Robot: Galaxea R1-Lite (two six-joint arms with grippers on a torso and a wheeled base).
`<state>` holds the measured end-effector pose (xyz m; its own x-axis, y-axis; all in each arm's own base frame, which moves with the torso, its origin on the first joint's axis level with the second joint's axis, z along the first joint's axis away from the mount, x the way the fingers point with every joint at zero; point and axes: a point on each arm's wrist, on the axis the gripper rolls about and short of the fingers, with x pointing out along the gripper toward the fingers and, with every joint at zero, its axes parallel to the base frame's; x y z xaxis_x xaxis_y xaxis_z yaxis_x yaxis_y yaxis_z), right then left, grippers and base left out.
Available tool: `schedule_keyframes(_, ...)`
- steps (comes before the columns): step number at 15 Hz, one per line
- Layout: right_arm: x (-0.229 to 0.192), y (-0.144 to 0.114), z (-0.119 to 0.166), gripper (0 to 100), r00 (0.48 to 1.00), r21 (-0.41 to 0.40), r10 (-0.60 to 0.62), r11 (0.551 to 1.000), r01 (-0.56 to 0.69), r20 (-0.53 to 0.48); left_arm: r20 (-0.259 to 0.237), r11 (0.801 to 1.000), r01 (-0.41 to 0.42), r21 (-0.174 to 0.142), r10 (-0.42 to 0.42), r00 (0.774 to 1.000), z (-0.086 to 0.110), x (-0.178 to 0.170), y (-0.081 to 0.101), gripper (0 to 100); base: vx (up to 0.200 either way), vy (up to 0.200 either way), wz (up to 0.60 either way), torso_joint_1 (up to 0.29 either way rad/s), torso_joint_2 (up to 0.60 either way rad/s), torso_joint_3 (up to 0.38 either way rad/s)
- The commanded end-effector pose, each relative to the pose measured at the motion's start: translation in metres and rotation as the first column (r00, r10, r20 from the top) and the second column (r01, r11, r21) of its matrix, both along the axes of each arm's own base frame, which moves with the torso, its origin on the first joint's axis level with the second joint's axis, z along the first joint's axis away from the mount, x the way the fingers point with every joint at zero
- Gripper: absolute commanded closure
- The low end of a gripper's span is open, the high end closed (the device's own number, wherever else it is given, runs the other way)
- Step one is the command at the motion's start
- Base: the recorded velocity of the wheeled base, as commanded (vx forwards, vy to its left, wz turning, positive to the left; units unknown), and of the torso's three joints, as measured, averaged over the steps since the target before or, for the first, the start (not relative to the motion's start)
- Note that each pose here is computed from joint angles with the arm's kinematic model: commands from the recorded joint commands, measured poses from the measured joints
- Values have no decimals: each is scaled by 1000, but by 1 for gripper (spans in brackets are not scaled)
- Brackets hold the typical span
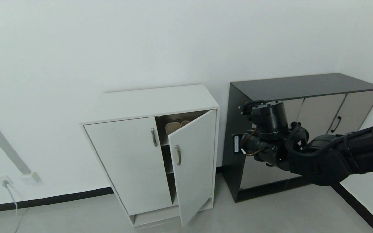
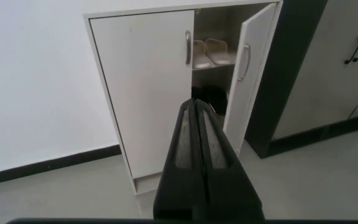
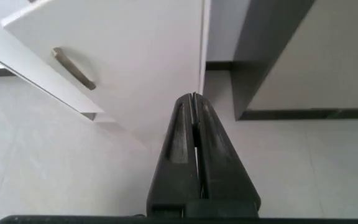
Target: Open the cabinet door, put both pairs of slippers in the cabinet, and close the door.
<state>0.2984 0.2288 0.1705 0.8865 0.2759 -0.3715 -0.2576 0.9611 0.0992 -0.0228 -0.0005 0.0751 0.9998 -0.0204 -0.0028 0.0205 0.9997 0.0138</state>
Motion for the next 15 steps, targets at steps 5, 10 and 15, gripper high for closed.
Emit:
schedule_keyframes(5, -3, -1, -6, 100, 1000, 2, 9, 1000, -9, -1, 0, 1000, 1, 0, -1, 1000, 0, 0, 0, 100, 0, 0, 480, 6, 4, 2)
schedule_keyframes(10, -9, -6, -20, 100, 1000, -25, 4, 1000, -5, -21, 0, 1000, 0, -2, 0, 1000, 0, 0, 0, 100, 0, 0, 0, 0, 0, 0)
schedule_keyframes(15, -20, -15, -36, 100, 999, -41, 50, 998, -49, 14, 0, 1000, 0, -2, 0, 1000, 0, 0, 0, 100, 0, 0, 0, 0, 0, 0)
